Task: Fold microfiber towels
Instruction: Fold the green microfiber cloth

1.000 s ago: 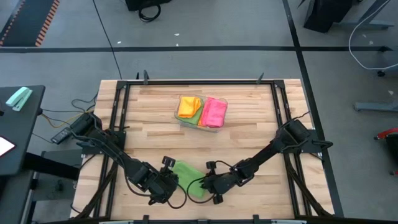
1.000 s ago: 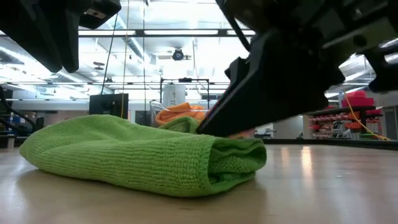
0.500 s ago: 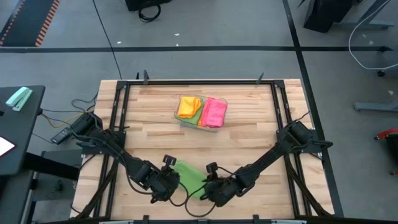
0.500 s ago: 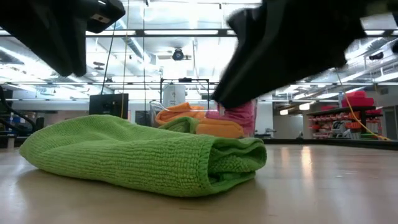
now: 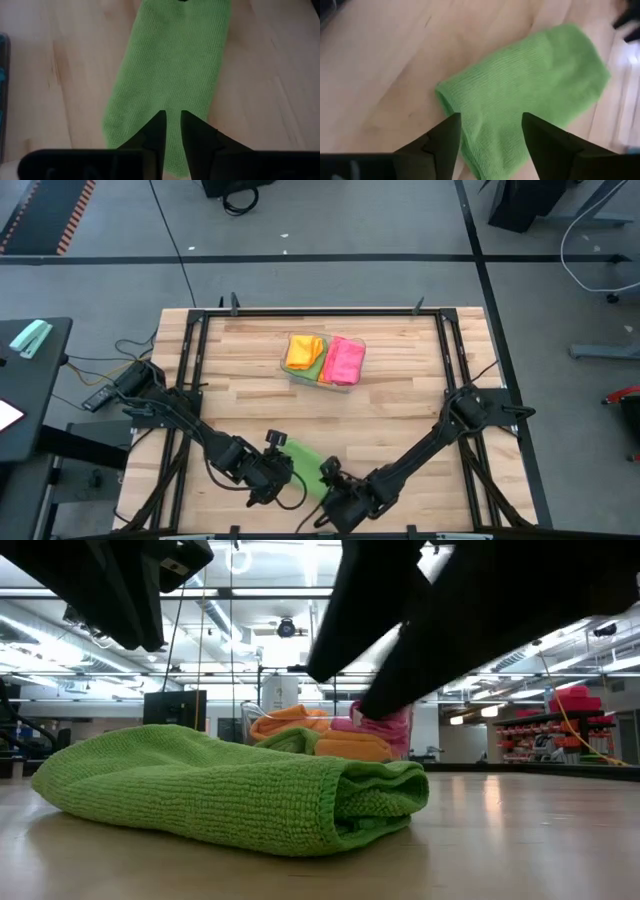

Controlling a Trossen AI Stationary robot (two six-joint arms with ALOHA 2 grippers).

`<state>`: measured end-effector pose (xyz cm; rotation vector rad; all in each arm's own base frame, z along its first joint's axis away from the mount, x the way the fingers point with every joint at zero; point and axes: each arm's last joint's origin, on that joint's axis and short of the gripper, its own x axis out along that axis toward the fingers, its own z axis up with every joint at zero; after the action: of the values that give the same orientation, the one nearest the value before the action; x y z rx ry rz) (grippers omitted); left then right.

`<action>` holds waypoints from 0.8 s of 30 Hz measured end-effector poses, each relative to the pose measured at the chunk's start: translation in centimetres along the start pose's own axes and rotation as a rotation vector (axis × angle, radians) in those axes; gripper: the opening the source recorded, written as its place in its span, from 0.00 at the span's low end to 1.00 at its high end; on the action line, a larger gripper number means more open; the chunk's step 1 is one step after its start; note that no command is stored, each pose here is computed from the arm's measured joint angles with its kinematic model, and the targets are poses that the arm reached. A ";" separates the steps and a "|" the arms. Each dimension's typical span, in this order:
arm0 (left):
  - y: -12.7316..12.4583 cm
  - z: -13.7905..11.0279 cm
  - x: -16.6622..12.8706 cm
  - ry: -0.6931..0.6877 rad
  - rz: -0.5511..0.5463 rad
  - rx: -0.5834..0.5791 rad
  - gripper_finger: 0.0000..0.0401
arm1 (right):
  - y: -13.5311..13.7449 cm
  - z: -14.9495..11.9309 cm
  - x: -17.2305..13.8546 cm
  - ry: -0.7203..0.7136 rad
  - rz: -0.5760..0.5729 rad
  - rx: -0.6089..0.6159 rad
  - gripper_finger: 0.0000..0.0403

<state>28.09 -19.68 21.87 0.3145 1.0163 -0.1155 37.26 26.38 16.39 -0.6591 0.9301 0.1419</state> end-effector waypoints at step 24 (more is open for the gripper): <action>0.3 -1.8 7.5 0.228 0.114 -0.068 0.14 | 1.9 -2.1 3.1 0.076 0.014 -0.380 0.55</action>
<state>30.60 -18.47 14.66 0.3281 1.2228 0.0592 36.93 26.15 12.21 -1.0143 0.9904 0.3133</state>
